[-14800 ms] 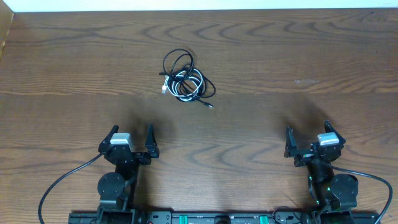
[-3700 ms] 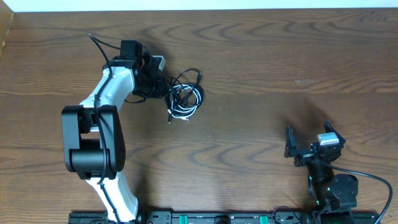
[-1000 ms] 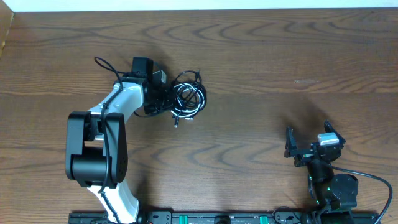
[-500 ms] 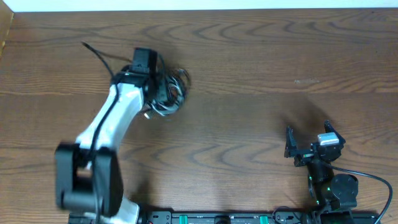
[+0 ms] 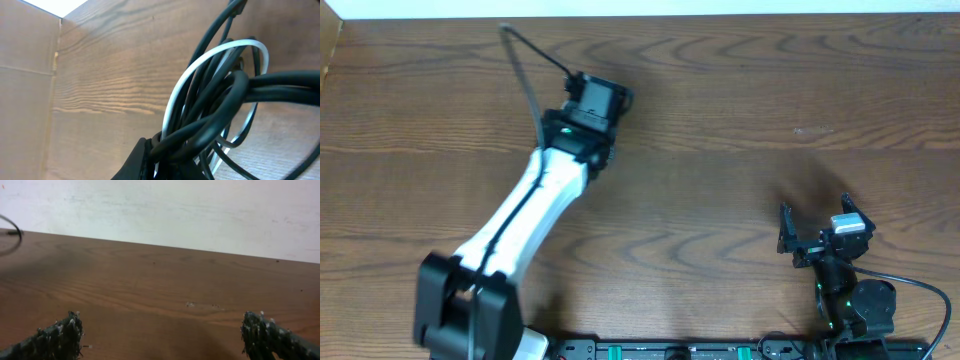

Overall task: Untangle cables
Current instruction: 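Lift the grasped cable bundle upward with the left gripper, then lower the held bundle back onto the table with the left gripper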

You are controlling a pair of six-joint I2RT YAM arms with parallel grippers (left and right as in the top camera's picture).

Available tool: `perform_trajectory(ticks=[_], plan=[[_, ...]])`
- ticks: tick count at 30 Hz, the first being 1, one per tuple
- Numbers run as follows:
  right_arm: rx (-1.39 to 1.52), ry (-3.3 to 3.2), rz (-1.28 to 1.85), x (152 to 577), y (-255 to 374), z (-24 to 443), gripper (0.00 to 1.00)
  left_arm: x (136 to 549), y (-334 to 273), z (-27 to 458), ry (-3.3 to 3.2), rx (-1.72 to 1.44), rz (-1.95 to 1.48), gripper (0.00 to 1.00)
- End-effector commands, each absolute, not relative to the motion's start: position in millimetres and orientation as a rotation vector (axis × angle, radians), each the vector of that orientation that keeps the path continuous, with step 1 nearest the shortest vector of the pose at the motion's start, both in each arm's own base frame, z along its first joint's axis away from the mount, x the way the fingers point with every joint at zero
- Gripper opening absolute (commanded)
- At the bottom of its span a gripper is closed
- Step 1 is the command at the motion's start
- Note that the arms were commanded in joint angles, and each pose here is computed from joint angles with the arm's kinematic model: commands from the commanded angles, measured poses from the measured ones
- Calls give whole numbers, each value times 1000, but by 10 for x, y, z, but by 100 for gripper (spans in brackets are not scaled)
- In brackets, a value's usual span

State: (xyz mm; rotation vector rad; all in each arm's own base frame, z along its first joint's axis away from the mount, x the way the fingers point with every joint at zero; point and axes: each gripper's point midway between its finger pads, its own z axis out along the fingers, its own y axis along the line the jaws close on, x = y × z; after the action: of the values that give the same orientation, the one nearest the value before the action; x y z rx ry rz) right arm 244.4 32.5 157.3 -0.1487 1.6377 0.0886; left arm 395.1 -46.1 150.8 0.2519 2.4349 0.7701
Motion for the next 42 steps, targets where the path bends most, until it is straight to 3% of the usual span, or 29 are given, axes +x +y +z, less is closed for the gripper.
perform_trajectory(ticks=[1,5,12,14,15,20,23,27,35,40,42], plan=[[-139,1640,89,2443,312,1567,99,3941,-404,1467,2368,312,1050,7],[-139,1640,89,2443,312,1567,99,3924,-553,1345,2301,413,1219,8],[-139,1640,89,2443,312,1567,99,3791,-1001,993,2300,621,1220,8],[-139,1640,89,2443,312,1567,99,3738,-1147,937,2298,675,1191,16],[-139,1640,89,2443,312,1567,99,3708,-1226,910,2300,702,1167,26],[-139,1640,89,2444,311,1567,99,3586,-1528,823,2308,770,1060,33],[-139,1640,89,2444,311,1567,99,3531,-1619,793,2327,799,1007,43],[-139,1640,89,2443,312,1567,99,3498,-1685,932,2345,778,912,53],[-139,1640,89,2444,311,1567,99,3264,-2050,1473,2433,735,257,67],[-139,1640,89,2443,312,1567,99,3385,-1806,1920,2409,423,54,67],[-139,1640,88,2444,311,1567,99,3450,-1666,1927,2423,331,54,57]])
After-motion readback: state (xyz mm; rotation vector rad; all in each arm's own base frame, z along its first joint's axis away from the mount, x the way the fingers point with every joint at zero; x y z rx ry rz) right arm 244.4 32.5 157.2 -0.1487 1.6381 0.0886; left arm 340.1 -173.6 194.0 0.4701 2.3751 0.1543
